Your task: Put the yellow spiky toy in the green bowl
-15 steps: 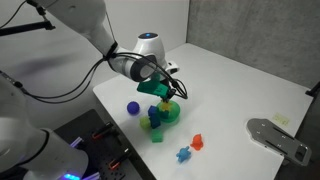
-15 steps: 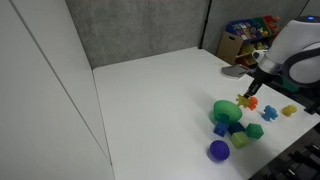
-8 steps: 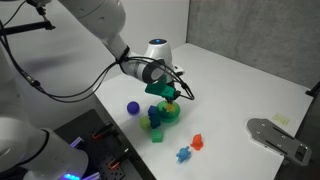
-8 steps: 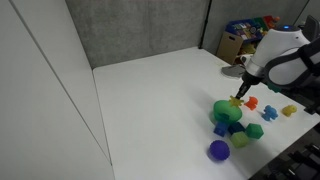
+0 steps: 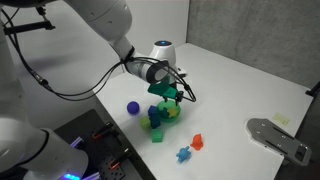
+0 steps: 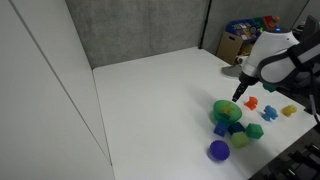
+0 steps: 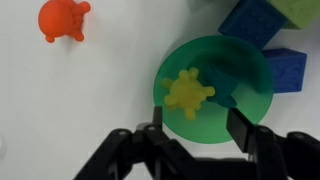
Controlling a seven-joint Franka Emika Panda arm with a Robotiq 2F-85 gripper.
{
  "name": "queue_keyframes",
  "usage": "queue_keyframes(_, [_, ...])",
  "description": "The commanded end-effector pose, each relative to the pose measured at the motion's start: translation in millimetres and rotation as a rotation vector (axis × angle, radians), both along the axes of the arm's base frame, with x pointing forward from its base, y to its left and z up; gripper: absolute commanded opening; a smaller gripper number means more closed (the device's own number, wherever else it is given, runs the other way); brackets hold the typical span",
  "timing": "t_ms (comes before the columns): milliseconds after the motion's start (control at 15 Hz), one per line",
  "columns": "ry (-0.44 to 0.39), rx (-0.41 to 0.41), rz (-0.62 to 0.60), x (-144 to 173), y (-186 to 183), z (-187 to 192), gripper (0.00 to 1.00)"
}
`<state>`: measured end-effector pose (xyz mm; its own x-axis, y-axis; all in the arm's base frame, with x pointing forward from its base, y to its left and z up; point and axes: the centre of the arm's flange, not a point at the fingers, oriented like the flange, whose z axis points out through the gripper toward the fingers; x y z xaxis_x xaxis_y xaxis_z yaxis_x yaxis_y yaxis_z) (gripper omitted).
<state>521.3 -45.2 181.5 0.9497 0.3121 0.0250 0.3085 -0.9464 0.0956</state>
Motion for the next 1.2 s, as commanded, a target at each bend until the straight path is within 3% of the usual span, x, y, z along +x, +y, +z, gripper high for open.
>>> queue_keyframes(0, [0.036, 0.025, -0.063, -7, 0, 43, 0.99])
queue_keyframes(400, [0.118, 0.059, -0.131, -37, 0, 109, 1.0])
queue_keyframes(733, [0.151, 0.069, -0.171, -84, -9, 174, 1.0])
queue_keyframes(867, [0.127, 0.034, -0.23, -105, -17, 199, 1.0])
queue_keyframes(1133, [0.096, 0.06, -0.315, -134, -31, 248, 1.0])
